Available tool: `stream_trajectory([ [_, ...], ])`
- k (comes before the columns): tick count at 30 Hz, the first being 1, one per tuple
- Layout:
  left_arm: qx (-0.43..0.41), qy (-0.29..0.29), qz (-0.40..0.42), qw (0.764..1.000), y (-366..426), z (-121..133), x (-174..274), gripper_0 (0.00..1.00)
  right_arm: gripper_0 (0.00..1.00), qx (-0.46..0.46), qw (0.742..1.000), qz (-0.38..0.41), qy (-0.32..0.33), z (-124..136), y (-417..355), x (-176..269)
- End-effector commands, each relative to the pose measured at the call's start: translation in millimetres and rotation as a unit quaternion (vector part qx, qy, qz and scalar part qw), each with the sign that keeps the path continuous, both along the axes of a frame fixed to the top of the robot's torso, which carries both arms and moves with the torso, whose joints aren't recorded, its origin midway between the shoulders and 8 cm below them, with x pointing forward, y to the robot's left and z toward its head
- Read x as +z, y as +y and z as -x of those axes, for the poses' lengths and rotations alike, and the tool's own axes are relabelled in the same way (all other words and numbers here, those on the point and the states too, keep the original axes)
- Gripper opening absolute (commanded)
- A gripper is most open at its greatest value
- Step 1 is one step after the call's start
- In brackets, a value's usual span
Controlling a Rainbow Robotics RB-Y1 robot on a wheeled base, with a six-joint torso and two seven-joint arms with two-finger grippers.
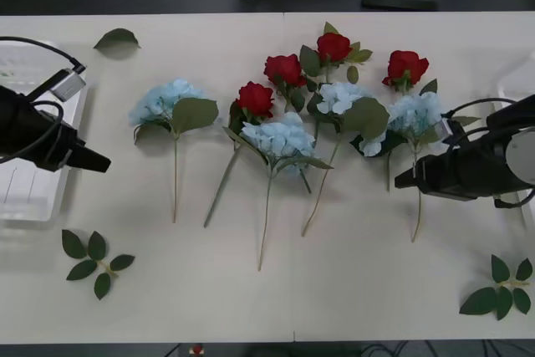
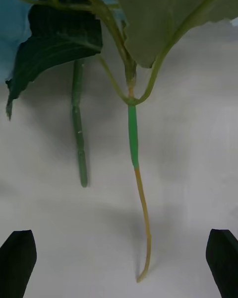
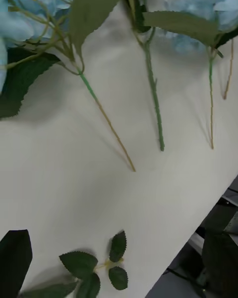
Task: Place the red flowers into the right box and the blue flowers into the left box. If a person shows an open palm, hand one flower to the person first, then continue sorting.
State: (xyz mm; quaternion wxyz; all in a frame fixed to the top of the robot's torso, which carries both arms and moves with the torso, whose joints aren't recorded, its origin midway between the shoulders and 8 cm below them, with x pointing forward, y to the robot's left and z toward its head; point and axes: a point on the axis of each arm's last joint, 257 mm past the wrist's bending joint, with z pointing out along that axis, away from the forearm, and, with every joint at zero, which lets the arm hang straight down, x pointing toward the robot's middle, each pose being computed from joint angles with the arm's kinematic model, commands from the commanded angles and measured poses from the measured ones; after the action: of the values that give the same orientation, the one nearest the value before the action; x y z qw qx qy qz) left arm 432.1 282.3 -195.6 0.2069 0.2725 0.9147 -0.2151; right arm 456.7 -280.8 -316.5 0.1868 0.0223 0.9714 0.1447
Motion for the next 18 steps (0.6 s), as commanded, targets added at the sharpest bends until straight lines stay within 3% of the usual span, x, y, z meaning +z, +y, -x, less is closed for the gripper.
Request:
stream_trajectory([
  [1, 0.033, -0.028, -0.004, 0.999, -23, -18, 19, 1.00, 1.00, -0.015, 1.000, 0.003, -0.018, -26, 5, 9],
  [8, 0.099, -0.038, -0.021, 0.994, -63, -26, 17, 1.00, 1.00, -0.022, 0.999, 0.000, -0.031, -41, 9, 4],
  [10, 0.110, -0.041, -0.024, 0.993, -74, -29, 14, 1.00, 0.94, -0.020, 0.999, 0.000, -0.032, -42, 11, 5],
  [11, 0.118, -0.042, -0.026, 0.992, -81, -30, 11, 1.00, 0.75, -0.019, 0.999, 0.001, -0.033, -42, 10, 4],
  [12, 0.126, -0.042, -0.028, 0.991, -88, -32, 6, 1.00, 0.49, -0.017, 0.999, 0.003, -0.035, -42, 10, 5],
  [13, 0.131, -0.042, -0.028, 0.990, -91, -33, 4, 1.00, 0.34, -0.015, 0.999, 0.004, -0.035, -42, 11, 5],
  [14, 0.139, -0.040, -0.031, 0.989, -95, -34, -1, 1.00, 0.09, -0.014, 0.999, 0.005, -0.036, -43, 10, 5],
  [15, 0.148, -0.045, -0.035, 0.987, -96, -38, -5, 1.00, 0.00, -0.013, 0.999, 0.006, -0.037, -43, 10, 5],
  [18, 0.160, -0.060, -0.044, 0.984, -95, -45, -16, 1.00, 0.00, -0.011, 0.999, 0.010, -0.038, -43, 9, 5],
])
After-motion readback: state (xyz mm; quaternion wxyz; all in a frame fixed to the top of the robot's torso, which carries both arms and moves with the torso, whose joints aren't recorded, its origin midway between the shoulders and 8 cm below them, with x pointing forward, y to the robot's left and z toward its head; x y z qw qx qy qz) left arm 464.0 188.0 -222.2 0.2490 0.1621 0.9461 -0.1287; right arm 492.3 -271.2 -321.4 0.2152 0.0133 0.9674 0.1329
